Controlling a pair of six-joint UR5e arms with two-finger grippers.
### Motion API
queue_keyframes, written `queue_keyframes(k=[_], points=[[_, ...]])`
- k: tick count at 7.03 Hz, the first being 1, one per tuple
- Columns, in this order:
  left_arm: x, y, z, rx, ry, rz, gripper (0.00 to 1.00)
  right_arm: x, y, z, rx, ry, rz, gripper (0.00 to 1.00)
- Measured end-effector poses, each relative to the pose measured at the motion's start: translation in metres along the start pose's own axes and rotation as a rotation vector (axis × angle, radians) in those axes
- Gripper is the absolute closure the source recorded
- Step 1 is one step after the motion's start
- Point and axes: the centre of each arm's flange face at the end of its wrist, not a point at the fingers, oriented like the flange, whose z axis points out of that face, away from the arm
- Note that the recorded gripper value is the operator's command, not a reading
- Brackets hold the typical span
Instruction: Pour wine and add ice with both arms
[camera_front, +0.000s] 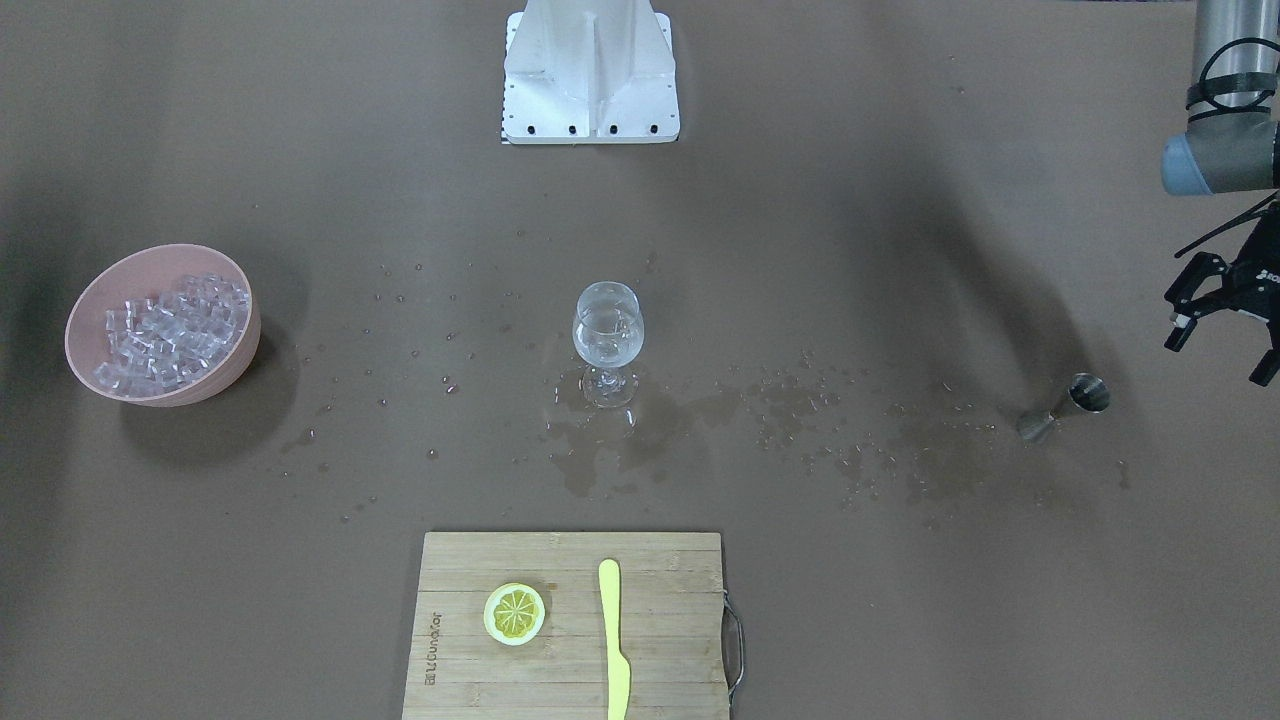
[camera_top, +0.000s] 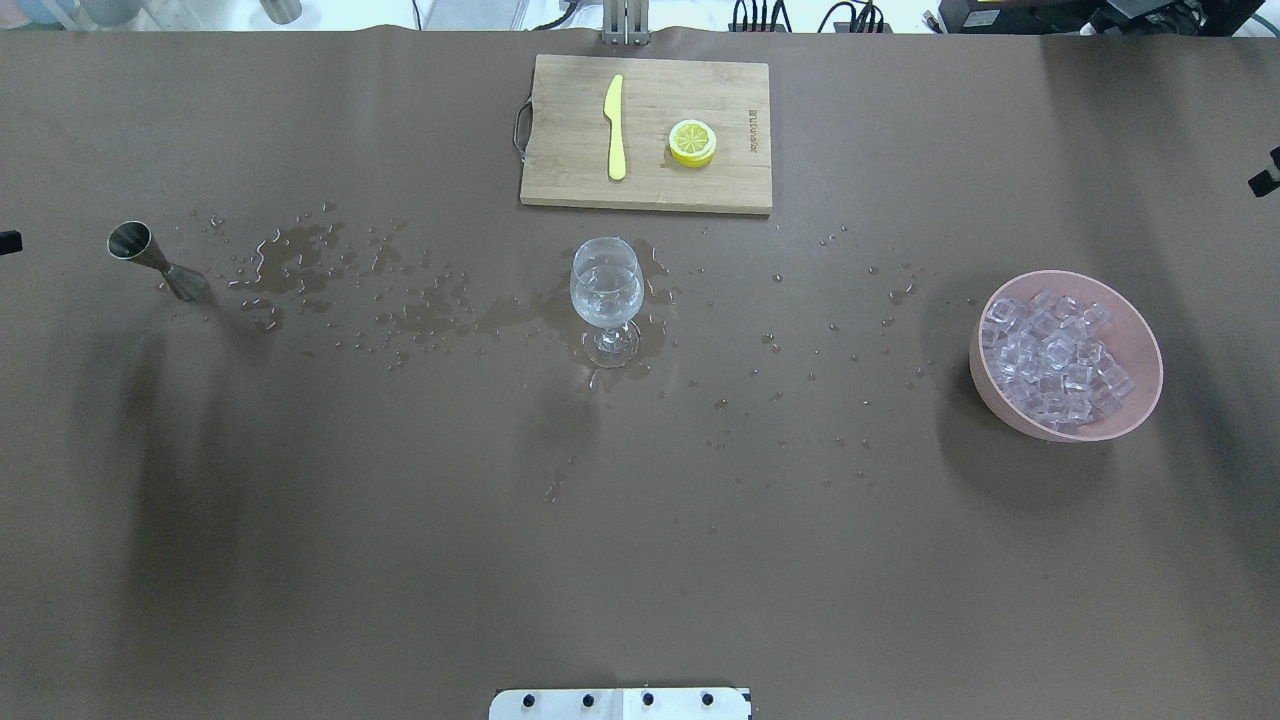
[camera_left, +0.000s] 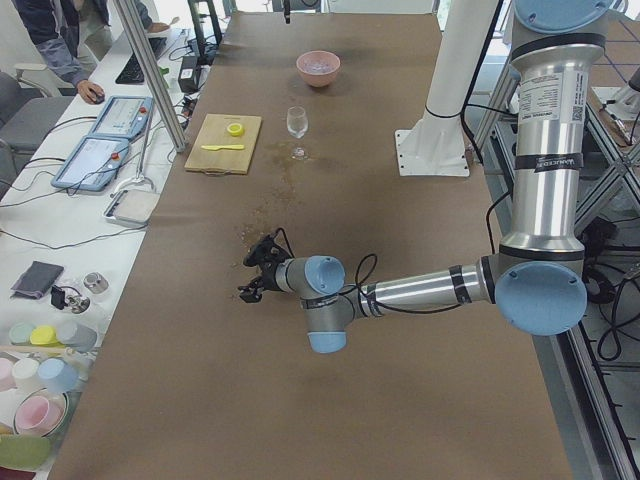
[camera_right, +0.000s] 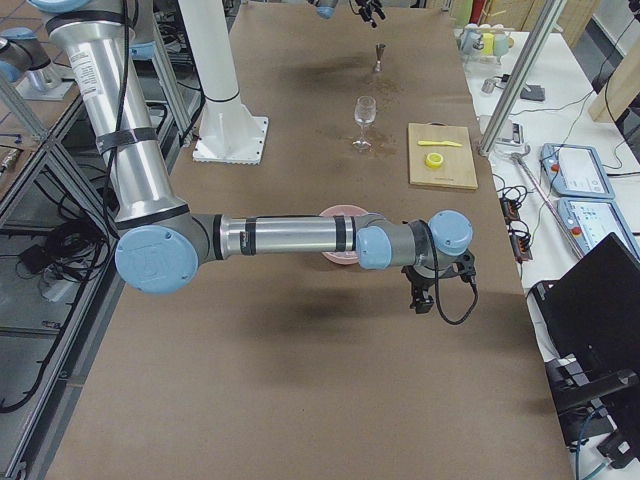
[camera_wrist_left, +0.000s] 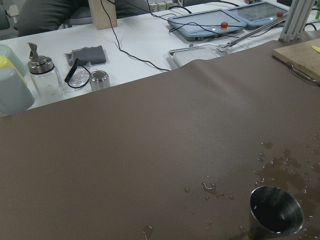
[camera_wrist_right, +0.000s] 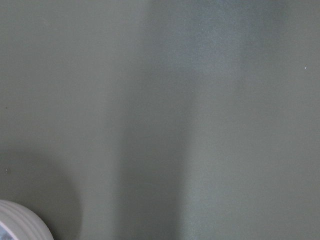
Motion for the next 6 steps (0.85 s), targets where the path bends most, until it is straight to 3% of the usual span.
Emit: queue_keyframes(k=[3, 6], points=[[0.003, 0.003, 0.007, 0.014, -0.012, -0.006, 0.03, -0.002, 0.000, 0.003, -0.005, -0.001, -0.003, 0.00], [0.016, 0.015, 0.016, 0.068, -0.002, -0.050, 0.02, -0.004, -0.001, 0.009, -0.015, -0.002, -0.006, 0.00]])
